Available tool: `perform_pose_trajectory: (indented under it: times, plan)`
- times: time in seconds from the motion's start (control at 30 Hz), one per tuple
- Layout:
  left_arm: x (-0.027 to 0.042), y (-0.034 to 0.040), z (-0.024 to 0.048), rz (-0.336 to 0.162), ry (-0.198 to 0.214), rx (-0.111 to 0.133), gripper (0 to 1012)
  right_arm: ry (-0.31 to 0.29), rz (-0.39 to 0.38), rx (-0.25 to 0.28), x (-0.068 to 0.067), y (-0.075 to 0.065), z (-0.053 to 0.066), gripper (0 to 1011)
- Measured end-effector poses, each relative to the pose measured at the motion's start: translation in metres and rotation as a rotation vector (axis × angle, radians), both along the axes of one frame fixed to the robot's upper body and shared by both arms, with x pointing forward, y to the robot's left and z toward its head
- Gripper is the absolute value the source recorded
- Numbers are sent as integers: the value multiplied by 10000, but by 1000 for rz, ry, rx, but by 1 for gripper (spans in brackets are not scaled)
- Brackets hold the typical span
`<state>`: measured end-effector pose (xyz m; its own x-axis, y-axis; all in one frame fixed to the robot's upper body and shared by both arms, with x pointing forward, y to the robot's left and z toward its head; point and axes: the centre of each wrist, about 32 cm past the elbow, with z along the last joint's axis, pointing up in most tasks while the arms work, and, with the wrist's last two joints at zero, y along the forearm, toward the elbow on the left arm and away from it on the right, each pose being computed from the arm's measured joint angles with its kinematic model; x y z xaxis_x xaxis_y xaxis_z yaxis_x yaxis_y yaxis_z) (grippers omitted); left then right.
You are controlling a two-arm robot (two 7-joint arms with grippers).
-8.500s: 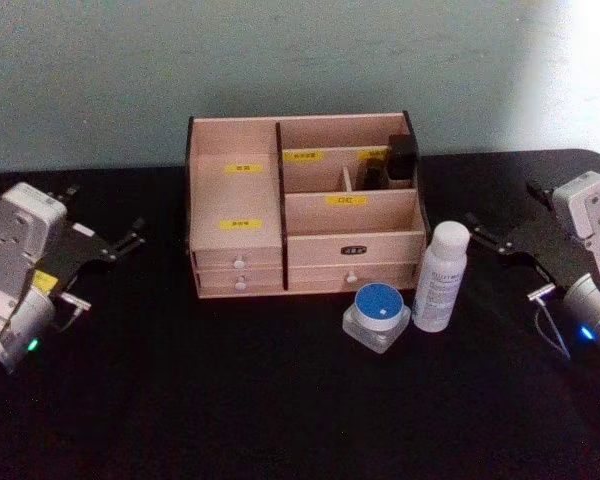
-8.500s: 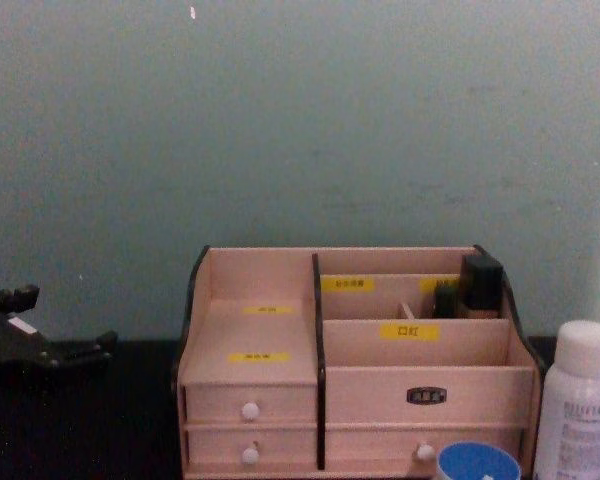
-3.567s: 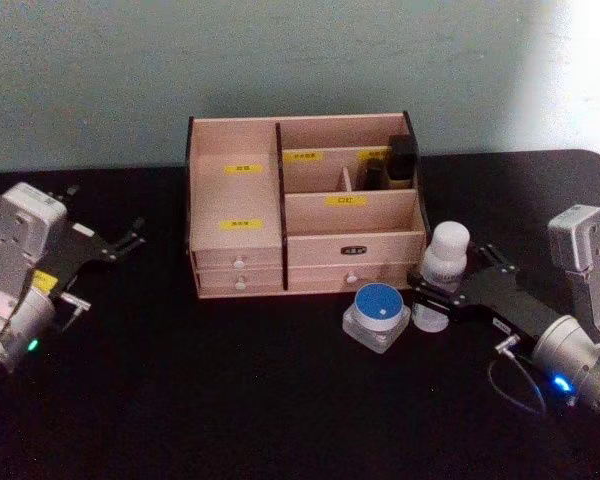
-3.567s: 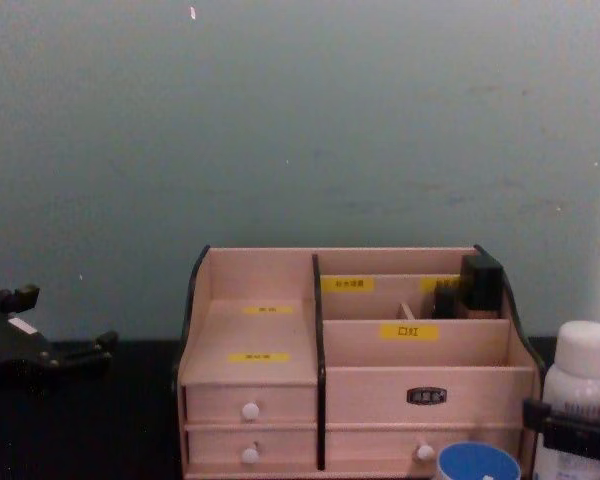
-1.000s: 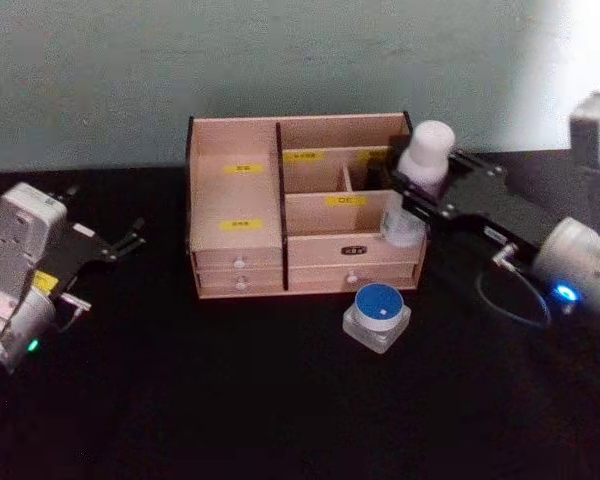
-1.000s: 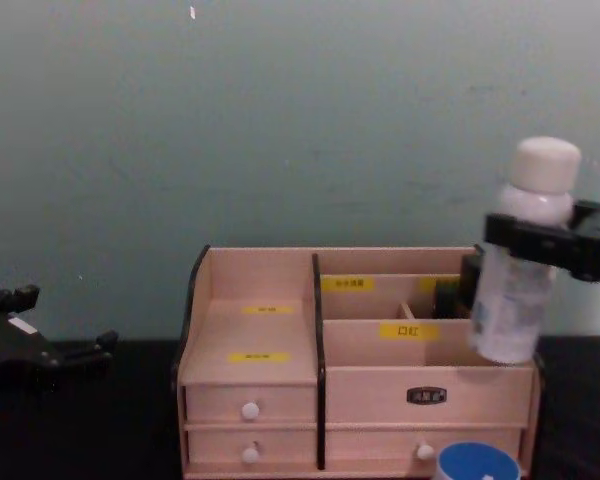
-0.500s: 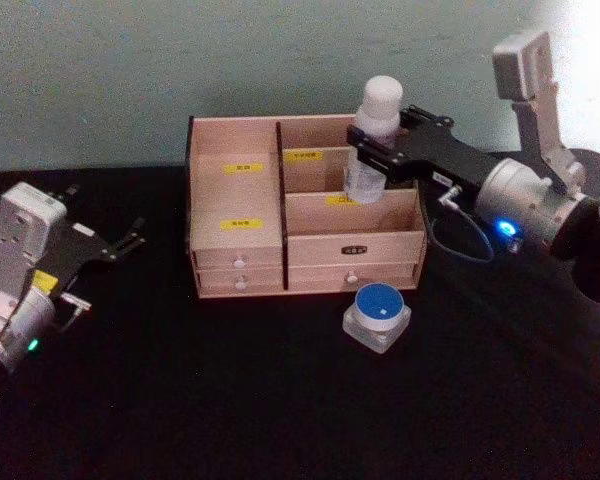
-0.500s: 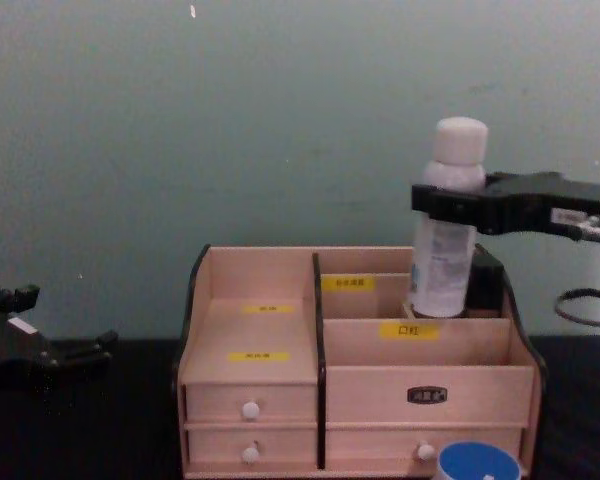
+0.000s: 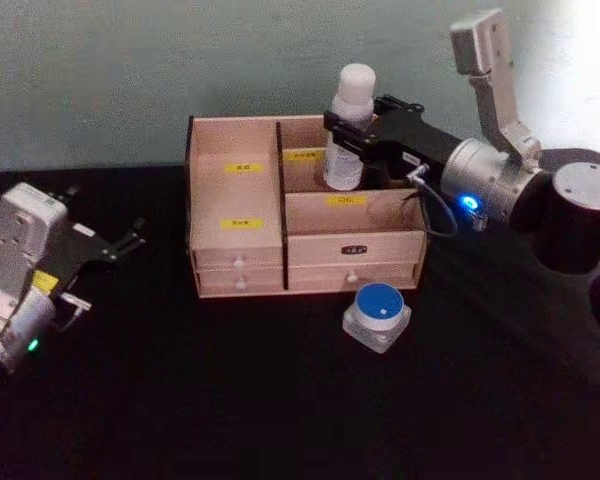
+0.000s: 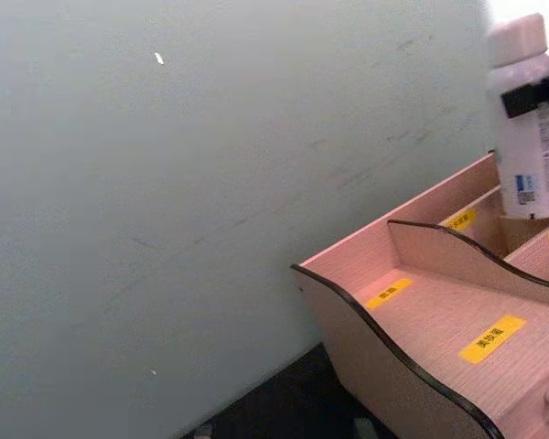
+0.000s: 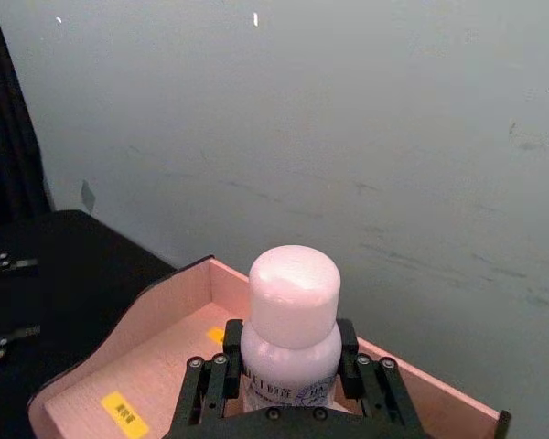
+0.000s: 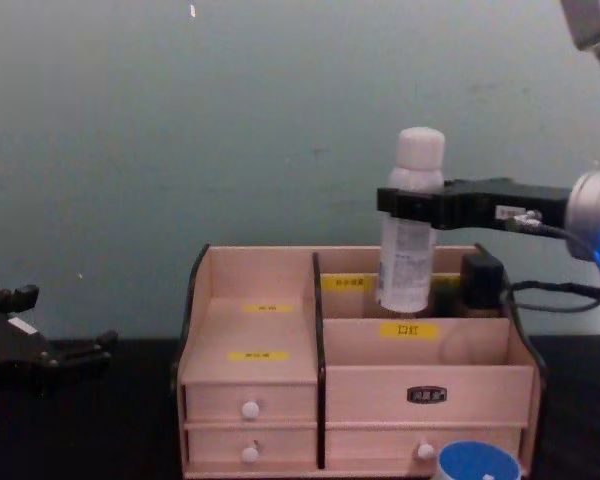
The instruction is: Pick up the facial cleanser and watermelon frost from the table and place them into the tiered storage box.
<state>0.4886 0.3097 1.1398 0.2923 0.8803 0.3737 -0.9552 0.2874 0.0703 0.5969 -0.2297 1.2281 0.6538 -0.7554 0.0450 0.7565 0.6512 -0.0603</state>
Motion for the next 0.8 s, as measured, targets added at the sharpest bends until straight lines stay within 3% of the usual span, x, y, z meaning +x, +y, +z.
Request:
perform_pose_trajectory:
  times: [0.53,0.8]
  plan:
    - [0,0,0,0,0,0,1001,-19,22,-22,190,195,-44,600]
    - [0,0,0,0,0,0,1001,-9,23,-36,242,228,-106,600]
